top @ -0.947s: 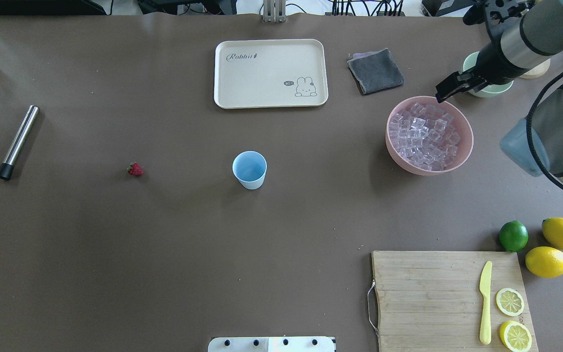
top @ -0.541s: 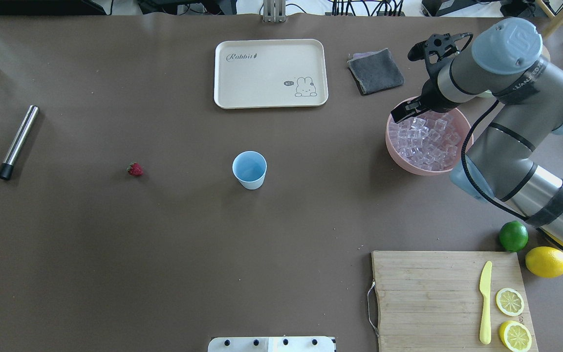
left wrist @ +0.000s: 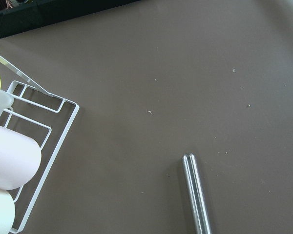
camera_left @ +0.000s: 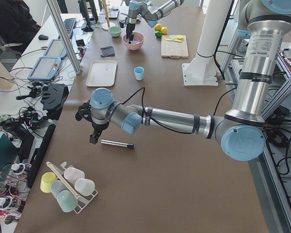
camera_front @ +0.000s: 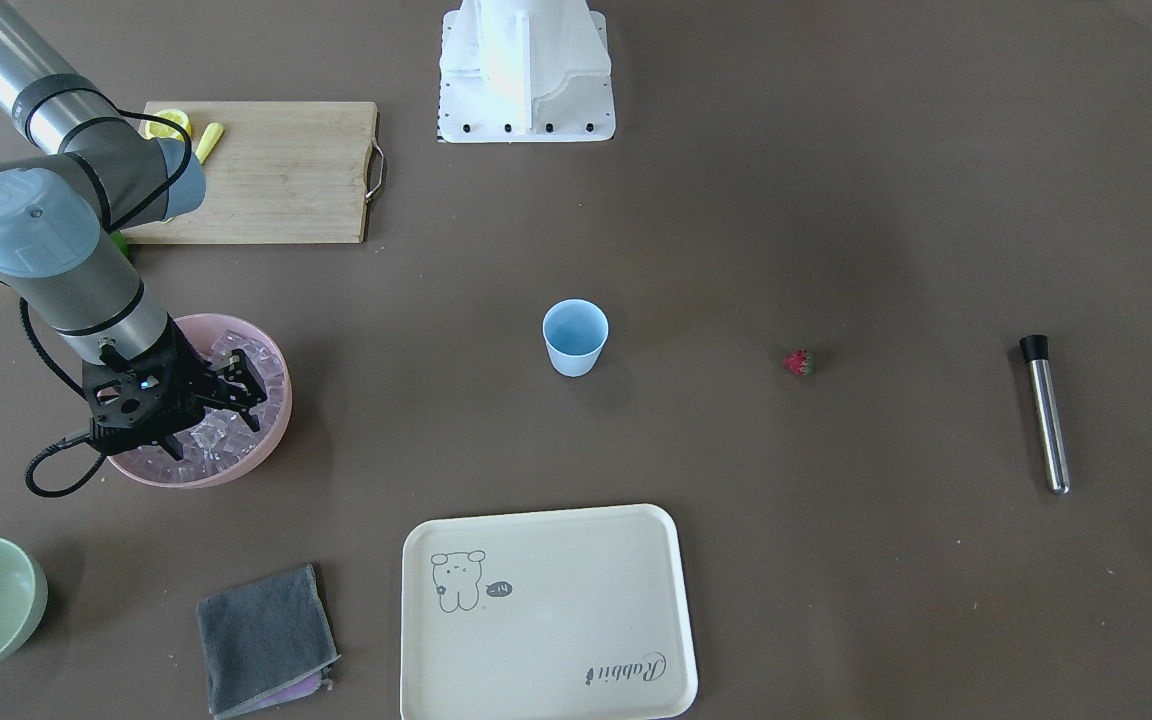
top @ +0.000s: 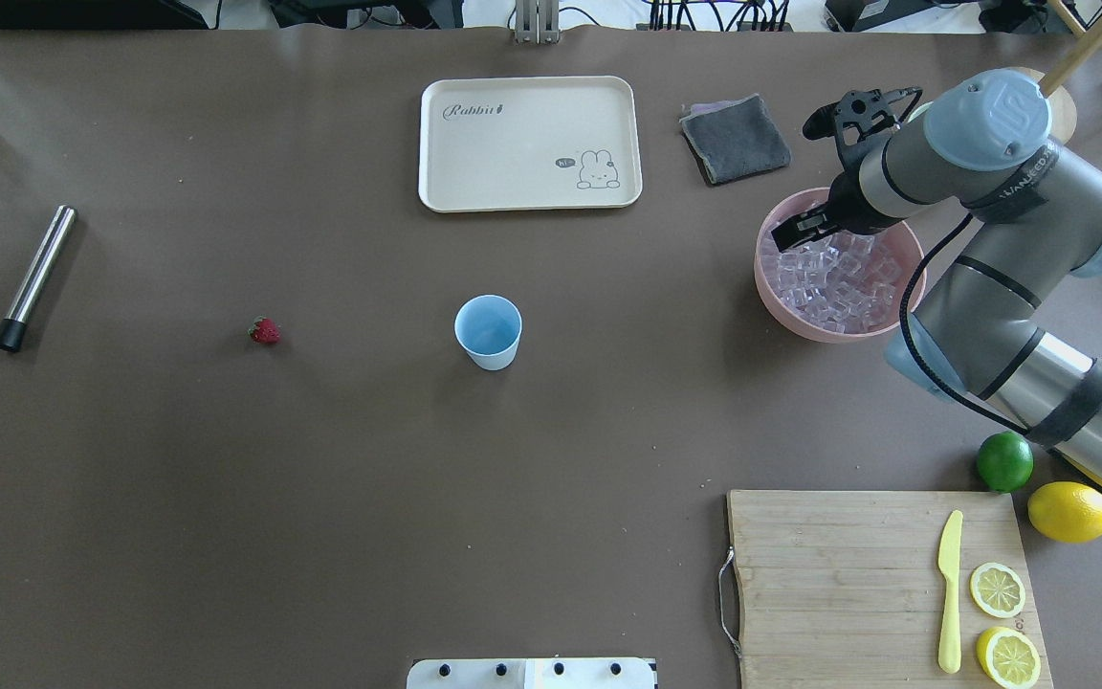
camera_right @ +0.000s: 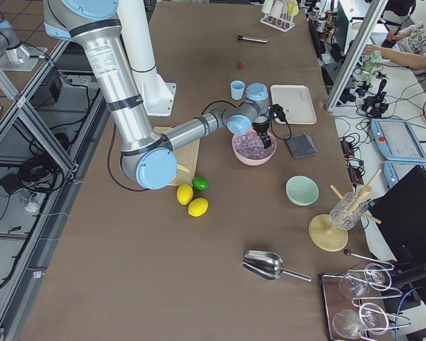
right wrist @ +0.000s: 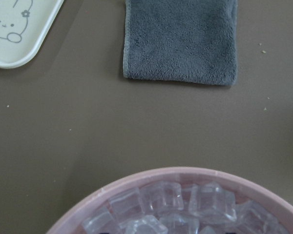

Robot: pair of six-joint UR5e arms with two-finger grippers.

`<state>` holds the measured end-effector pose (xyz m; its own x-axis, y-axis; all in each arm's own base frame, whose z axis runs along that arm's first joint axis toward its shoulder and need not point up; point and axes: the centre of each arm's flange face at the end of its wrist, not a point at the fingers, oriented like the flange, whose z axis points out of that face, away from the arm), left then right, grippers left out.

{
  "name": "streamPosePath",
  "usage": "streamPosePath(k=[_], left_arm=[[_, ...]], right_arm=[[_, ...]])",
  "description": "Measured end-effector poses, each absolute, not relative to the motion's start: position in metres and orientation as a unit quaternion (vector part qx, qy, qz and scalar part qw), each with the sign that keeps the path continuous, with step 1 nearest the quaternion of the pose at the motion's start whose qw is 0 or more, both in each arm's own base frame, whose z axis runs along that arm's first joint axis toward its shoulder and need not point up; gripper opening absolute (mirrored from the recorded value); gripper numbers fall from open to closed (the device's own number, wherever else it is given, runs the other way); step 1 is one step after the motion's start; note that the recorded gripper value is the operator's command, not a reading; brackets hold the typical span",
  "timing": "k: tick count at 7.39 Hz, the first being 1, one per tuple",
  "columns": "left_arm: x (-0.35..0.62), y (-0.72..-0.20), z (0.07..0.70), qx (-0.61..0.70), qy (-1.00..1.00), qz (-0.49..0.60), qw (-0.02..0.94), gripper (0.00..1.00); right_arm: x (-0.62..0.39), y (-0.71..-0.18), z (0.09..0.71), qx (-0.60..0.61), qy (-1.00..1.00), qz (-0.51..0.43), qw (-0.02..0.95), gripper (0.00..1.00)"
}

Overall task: Mash ice and strawberries in cup
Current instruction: 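Move the right gripper over the pink bowl of ice cubes, then lower the right gripper into the ice and grasp an ice cube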

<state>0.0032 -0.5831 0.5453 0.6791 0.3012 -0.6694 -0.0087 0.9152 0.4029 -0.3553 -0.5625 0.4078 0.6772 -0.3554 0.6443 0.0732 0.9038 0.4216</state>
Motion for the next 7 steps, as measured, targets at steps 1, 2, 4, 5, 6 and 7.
streamPosePath(k=[1, 2, 4, 5, 6, 7], left_arm=[[0.004, -0.583, 0.546, 0.187, 0.391, 0.087, 0.897, 0.97], [0.006, -0.583, 0.546, 0.187, 0.392, 0.089, 0.896, 0.97], [0.007, -0.583, 0.547, 0.189, 0.392, 0.091, 0.896, 0.97], [0.008, -0.583, 0.547, 0.189, 0.392, 0.091, 0.896, 0.97], [0.008, -0.583, 0.547, 0.189, 0.392, 0.091, 0.896, 0.97], [0.008, -0.583, 0.547, 0.189, 0.392, 0.091, 0.896, 0.97]], right_arm=[[-0.353, -0.561, 0.41, 0.18, -0.385, -0.116, 0.897, 0.76], [-0.351, -0.559, 0.408, 0.176, -0.391, -0.112, 0.896, 0.76], [-0.343, -0.553, 0.41, 0.169, -0.399, -0.108, 0.895, 0.75], [-0.342, -0.551, 0.415, 0.166, -0.398, -0.107, 0.896, 0.75], [-0.34, -0.55, 0.42, 0.164, -0.396, -0.106, 0.897, 0.72], [-0.339, -0.548, 0.423, 0.162, -0.395, -0.106, 0.898, 0.65]])
